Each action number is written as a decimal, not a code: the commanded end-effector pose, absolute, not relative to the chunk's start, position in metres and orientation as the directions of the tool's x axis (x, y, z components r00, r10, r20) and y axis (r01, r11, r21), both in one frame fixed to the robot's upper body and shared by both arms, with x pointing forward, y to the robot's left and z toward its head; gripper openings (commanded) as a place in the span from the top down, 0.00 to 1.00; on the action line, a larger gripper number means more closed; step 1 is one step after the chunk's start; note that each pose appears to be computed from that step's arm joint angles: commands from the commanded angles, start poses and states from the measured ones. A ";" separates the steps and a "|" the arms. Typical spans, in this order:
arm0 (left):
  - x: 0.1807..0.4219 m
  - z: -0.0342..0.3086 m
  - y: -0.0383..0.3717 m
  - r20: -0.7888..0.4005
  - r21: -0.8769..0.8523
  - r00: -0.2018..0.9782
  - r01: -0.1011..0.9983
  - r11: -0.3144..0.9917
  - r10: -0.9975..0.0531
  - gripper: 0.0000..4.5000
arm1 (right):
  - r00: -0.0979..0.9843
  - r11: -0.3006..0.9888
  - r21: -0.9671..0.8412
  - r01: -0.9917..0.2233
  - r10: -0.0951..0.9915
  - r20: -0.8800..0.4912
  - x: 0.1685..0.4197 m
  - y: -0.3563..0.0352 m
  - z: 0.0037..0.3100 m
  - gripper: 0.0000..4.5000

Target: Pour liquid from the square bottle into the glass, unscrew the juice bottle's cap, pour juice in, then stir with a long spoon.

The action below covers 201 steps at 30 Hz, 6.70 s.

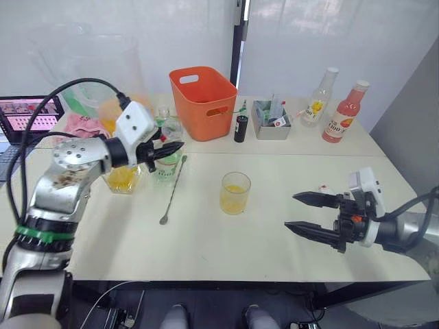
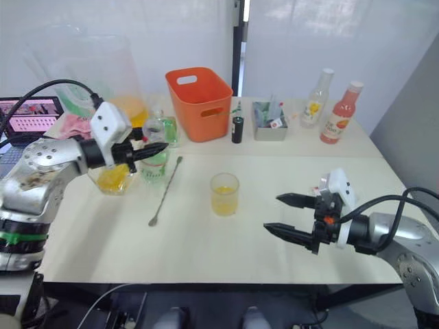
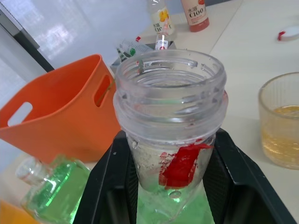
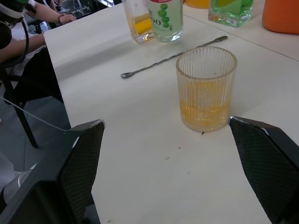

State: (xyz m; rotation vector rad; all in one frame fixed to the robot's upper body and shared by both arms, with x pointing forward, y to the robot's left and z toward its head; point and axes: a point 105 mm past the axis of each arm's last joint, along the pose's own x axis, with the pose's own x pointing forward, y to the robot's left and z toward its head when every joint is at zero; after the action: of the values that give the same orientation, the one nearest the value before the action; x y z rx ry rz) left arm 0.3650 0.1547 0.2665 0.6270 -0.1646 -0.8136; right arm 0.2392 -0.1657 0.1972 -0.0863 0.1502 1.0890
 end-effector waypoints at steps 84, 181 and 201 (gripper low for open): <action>0.388 0.222 0.053 -0.010 0.982 0.586 -0.146 -0.118 -0.810 0.69 | 0.557 0.554 -0.059 -0.831 0.824 -0.107 0.248 -0.159 0.207 0.01; 0.329 0.299 0.152 0.240 0.267 0.780 0.519 0.812 -0.578 0.69 | 0.364 0.355 -0.098 -0.930 0.927 -0.094 0.286 -0.140 0.230 0.01; 0.223 0.263 0.290 0.224 0.187 0.970 0.049 0.981 -0.091 0.69 | 0.169 0.157 -0.108 -0.982 0.980 -0.107 0.311 -0.111 0.232 0.01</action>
State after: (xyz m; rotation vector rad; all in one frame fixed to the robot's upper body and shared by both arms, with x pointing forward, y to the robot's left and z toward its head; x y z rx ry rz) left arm 0.2375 0.2795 0.2478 0.1329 -0.1571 -0.1418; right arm 0.3127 -0.1116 0.2199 -0.1356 0.0700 1.3946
